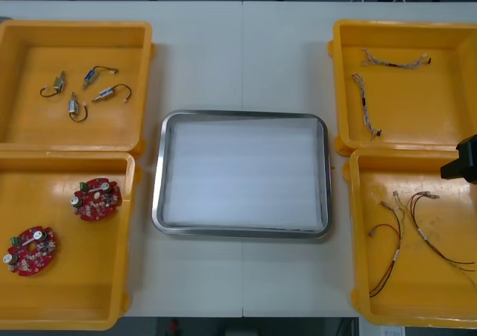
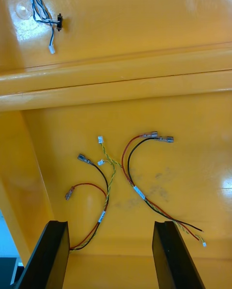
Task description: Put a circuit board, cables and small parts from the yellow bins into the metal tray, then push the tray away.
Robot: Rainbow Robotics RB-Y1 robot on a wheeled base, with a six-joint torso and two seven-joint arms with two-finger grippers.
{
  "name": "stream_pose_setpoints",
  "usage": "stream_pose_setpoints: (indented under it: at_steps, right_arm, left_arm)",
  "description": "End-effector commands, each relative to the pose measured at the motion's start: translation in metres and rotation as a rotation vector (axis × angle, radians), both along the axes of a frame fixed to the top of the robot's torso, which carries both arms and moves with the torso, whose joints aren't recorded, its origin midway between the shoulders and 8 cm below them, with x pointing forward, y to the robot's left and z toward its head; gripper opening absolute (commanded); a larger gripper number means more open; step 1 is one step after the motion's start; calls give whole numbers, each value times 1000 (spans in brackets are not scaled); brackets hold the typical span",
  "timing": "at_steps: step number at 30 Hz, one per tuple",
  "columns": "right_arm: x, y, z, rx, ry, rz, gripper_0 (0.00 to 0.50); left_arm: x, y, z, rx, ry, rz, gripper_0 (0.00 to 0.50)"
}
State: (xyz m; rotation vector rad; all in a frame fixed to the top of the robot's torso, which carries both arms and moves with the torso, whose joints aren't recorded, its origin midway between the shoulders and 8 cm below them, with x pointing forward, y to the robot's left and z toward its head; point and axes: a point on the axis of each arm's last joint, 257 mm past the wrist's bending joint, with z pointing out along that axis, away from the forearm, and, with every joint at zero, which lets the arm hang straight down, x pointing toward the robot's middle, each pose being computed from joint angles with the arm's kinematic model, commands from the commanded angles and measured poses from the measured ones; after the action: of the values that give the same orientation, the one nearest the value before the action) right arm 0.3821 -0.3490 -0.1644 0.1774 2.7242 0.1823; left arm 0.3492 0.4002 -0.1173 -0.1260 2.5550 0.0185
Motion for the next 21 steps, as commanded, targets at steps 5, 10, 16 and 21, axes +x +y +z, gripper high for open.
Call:
stream_pose_setpoints:
  at_steps: [5, 10, 16, 21]
  right_arm:
    - [-4, 4, 0, -15, -5, 24, 500]
    - [-4, 4, 0, -15, -5, 24, 500]
    - [-4, 4, 0, -15, -5, 24, 500]
    - [-4, 4, 0, -15, -5, 24, 500]
  left_arm:
    - [-2, 2, 8, 26, -4, 19, 480]
    - [-2, 2, 8, 26, -4, 19, 479]
    - [-2, 2, 8, 26, -4, 19, 479]
    - [-2, 2, 8, 26, -4, 19, 479]
